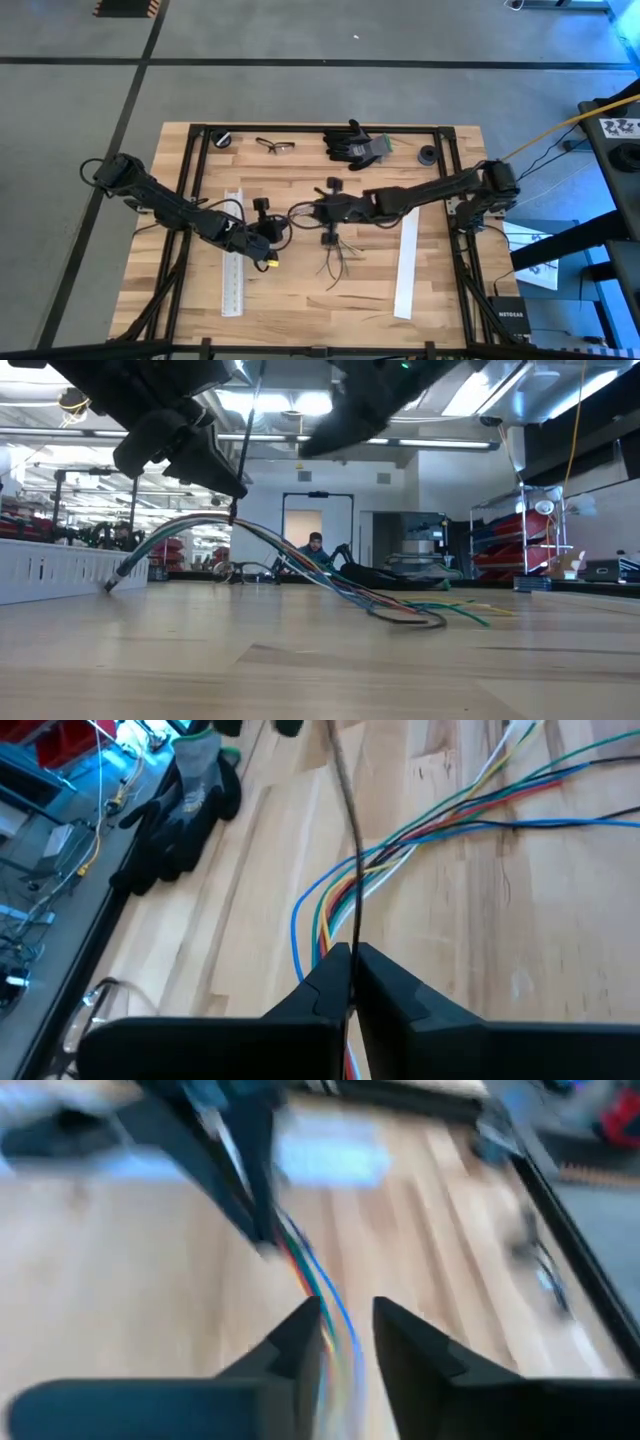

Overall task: Ziptie cables
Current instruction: Close the zip tie

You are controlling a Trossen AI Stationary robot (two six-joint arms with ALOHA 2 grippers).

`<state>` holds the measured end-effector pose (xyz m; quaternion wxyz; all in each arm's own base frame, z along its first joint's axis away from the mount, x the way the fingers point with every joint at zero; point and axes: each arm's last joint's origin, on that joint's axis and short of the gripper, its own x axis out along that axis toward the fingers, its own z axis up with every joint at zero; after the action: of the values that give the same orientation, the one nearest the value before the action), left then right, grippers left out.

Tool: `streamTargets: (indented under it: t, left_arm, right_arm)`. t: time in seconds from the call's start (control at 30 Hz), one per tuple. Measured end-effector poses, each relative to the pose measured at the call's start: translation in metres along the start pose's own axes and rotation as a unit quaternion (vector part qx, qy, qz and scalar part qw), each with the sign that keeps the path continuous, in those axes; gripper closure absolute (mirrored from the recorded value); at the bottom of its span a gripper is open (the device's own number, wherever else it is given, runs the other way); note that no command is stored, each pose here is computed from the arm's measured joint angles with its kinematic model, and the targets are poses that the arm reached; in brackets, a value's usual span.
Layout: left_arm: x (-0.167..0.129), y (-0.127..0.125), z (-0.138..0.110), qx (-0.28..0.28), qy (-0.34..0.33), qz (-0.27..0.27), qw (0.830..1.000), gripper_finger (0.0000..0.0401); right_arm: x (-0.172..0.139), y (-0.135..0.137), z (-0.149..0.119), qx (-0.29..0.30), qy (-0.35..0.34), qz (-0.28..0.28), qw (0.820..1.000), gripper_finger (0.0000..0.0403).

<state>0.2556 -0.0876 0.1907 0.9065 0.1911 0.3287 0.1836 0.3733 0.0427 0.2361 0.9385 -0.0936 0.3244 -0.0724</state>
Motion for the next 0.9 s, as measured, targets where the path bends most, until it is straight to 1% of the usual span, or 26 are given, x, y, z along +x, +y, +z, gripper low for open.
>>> streamTargets:
  t: [0.07,0.13,0.2,0.27,0.33,0.37,0.43,0.5,0.53,0.6,0.73,0.9]
  left_arm:
    - [0.000,0.000,0.001,-0.010,-0.002,0.000,1.000,0.0401]
    - [0.000,0.000,0.002,-0.017,-0.007,-0.001,1.000,0.0401]
    - [0.000,0.000,0.004,-0.024,-0.015,-0.001,1.000,0.0401]
    - [0.000,0.000,0.005,-0.033,-0.018,-0.002,0.999,0.0401]
    - [0.000,0.000,0.006,-0.052,-0.024,0.000,0.998,0.0401]
    - [0.000,0.001,0.006,-0.062,-0.024,0.004,0.998,0.0401]
    - [0.002,0.002,0.007,-0.092,-0.026,0.009,0.995,0.0401]
    - [0.003,0.004,0.007,-0.120,-0.026,0.015,0.992,0.0401]
    - [0.004,0.006,0.007,-0.129,-0.024,0.018,0.991,0.0401]
    - [0.007,0.008,0.007,-0.150,-0.023,0.023,0.988,0.0401]
    - [0.010,0.012,0.006,-0.167,-0.017,0.030,0.985,0.0401]
    - [0.013,0.015,0.006,-0.177,-0.017,0.038,0.983,0.0401]
  right_arm:
    - [-0.003,-0.002,-0.008,-0.008,0.036,-0.008,0.999,0.0293]
    - [0.005,0.000,-0.020,-0.010,0.020,0.001,1.000,0.0277]
    - [0.021,0.006,-0.033,-0.005,-0.039,0.013,0.999,0.0270]
    - [0.037,0.013,-0.054,-0.009,-0.087,0.012,0.996,0.0268]
    - [0.051,0.017,-0.068,0.002,-0.145,0.014,0.989,0.0267]
    - [0.057,0.019,-0.070,0.016,-0.176,0.020,0.984,0.0267]
    - [0.068,0.022,-0.073,0.051,-0.213,0.030,0.975,0.0267]
    - [0.078,0.027,-0.072,0.079,-0.224,0.032,0.971,0.0267]
    - [0.082,0.029,-0.070,0.084,-0.227,0.034,0.970,0.0267]
    - [0.085,0.032,-0.059,0.091,-0.235,0.025,0.967,0.0267]
    - [0.089,0.034,-0.045,0.106,-0.194,-0.027,0.975,0.0269]
    - [0.091,0.034,-0.039,0.131,-0.175,-0.040,0.975,0.0291]
